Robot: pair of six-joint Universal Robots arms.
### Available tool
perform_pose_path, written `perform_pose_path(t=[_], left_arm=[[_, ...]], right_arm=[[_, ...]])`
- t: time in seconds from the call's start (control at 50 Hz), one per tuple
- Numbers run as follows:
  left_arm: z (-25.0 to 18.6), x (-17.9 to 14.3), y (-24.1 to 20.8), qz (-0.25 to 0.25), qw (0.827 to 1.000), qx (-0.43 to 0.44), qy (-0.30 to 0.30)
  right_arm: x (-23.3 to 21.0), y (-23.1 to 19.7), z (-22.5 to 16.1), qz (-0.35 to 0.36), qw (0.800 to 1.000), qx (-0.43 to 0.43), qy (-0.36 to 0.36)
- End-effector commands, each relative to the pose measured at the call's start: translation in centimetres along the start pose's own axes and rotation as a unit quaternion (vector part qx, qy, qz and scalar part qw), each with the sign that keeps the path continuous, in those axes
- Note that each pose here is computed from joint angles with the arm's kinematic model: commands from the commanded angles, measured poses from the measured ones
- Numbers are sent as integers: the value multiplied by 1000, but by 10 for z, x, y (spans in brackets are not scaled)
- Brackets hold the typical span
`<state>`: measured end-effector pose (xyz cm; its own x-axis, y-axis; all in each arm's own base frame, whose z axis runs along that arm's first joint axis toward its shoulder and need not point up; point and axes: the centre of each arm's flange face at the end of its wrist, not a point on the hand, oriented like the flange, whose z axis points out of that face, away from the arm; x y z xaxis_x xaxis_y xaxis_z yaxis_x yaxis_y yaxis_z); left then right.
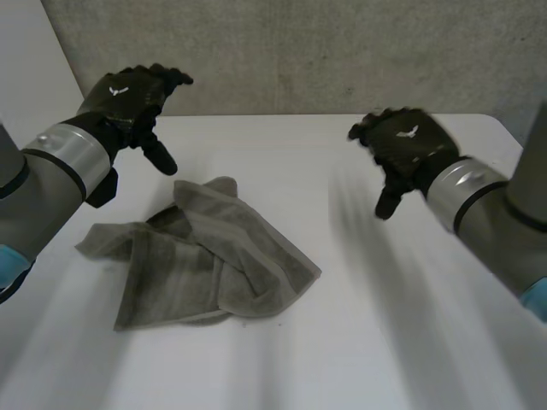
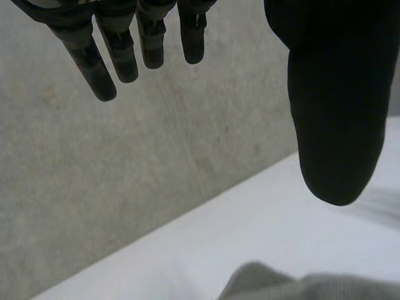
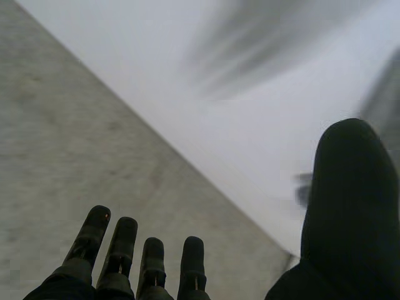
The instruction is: Fold the towel.
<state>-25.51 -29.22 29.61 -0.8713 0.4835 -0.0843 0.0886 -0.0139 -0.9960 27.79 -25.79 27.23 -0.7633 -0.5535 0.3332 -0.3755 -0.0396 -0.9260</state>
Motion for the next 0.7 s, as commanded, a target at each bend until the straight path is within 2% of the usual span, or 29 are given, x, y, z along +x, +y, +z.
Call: perform_pose_path(t=[0.02, 0.08, 0.14, 0.3, 0.42, 0.52, 0.7], left_arm=[[3, -21, 22, 23, 997, -66, -28], [-5, -24, 33, 10, 994, -107, -35], [-26, -26, 61, -5, 983, -173, -54], [-77, -12, 79, -6, 979, -194, -57], [-114, 1, 85, 2, 984, -171, -51], [-133, 13, 101, -2, 982, -187, -29], [-130, 13, 126, -15, 975, -222, -20]], right_arm=[[-38, 4, -5, 34, 998, -12, -56], [-52, 10, 0, 43, 996, -16, -79], [-86, 19, 1, 30, 989, -15, -144], [-125, 47, -6, -1, 979, -39, -201], [-144, 65, -19, -6, 975, -32, -218], [-156, 75, -26, -13, 975, -8, -220], [-167, 89, -13, -21, 979, 15, -202]])
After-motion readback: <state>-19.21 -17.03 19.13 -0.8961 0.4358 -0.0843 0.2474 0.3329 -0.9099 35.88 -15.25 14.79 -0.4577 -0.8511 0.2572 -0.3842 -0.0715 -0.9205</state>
